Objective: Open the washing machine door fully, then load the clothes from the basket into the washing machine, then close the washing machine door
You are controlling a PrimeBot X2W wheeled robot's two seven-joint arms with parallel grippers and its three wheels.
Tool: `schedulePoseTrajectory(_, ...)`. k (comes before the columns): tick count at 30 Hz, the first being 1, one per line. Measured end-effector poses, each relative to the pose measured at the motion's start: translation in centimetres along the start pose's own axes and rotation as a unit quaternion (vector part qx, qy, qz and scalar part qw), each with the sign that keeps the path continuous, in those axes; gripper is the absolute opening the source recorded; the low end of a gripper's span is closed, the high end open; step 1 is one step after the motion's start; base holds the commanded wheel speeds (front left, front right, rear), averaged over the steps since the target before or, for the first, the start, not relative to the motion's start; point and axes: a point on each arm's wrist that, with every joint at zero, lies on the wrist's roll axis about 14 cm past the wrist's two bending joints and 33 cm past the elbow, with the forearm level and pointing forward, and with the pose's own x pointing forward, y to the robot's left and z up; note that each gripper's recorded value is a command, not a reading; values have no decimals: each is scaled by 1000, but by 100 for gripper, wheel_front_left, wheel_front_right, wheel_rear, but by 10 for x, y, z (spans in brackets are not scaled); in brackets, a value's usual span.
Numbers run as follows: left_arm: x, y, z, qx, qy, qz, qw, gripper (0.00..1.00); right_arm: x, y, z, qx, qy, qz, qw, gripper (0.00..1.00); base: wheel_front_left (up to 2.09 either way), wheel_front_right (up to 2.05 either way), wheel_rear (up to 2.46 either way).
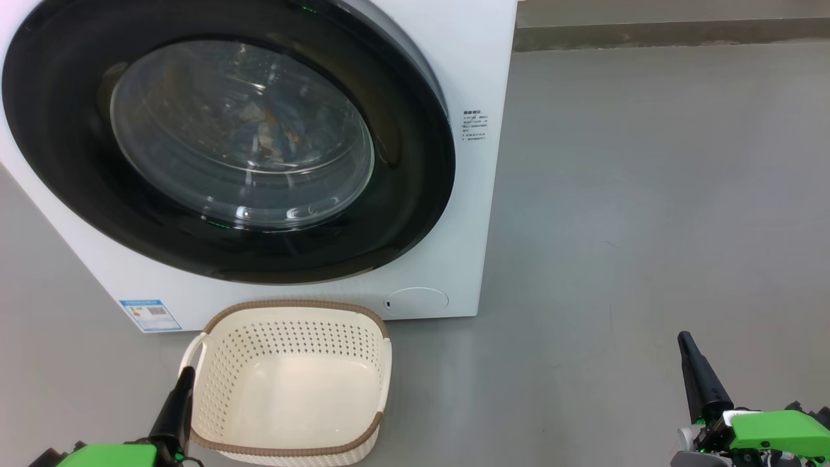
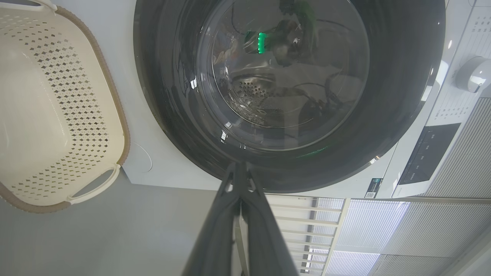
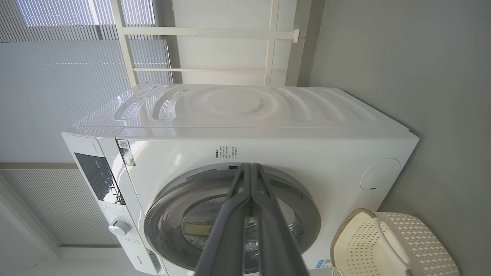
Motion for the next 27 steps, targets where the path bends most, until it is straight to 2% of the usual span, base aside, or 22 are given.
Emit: schedulePoseTrajectory(27,0,0,0,0,0,0,1000,0,0,0,0,0,0,0,1000,0,0,0,0)
